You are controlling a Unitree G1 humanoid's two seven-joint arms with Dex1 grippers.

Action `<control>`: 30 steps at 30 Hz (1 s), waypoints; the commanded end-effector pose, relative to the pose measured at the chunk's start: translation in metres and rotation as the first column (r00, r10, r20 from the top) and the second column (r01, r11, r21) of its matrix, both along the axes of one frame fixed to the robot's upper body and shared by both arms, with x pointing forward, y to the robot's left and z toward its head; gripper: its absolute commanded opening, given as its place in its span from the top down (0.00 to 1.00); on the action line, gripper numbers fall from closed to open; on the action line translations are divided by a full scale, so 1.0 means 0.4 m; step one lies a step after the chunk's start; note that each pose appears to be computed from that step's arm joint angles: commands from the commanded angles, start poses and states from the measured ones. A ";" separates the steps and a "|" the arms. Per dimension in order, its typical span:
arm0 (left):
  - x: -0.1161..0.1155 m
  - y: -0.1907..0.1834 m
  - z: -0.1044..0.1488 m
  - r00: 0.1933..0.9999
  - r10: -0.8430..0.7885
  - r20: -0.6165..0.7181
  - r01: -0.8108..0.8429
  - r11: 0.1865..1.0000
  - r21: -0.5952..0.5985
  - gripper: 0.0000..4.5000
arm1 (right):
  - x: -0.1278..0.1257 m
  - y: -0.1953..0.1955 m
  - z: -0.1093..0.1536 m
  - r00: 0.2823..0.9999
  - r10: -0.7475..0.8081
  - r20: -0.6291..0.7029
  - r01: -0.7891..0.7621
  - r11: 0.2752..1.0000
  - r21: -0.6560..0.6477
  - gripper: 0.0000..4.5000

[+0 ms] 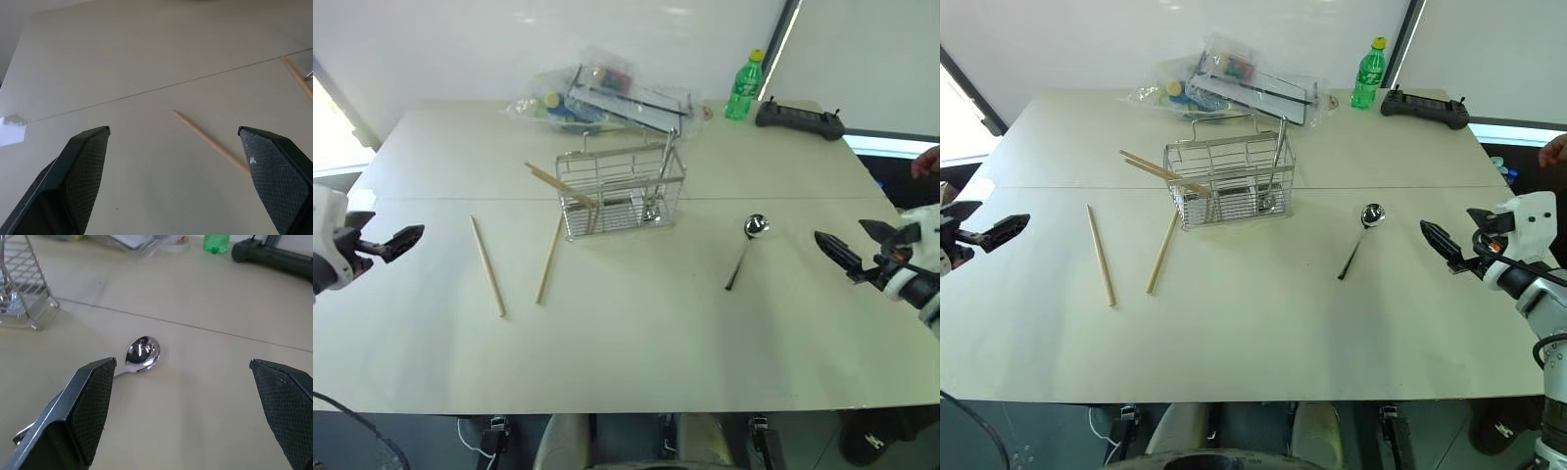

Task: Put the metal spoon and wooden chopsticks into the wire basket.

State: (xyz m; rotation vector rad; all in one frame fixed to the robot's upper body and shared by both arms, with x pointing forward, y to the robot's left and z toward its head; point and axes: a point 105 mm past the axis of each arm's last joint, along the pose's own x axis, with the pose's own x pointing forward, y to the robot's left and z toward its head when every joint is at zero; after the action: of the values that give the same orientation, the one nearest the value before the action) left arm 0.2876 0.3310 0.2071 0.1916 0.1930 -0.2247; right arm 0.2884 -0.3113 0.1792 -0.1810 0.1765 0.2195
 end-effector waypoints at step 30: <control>-0.135 -0.443 0.126 0.634 -0.773 0.002 0.772 0.632 -0.068 0.02 | 0.162 0.185 -0.085 0.754 -0.405 -0.517 0.575 0.788 0.221 0.00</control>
State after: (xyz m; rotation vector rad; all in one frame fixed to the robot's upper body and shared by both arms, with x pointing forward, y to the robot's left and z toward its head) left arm 0.2360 0.1566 0.2487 0.1718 0.1621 -1.1012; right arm 0.3509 -0.2363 0.1391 0.2973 0.6404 -0.2415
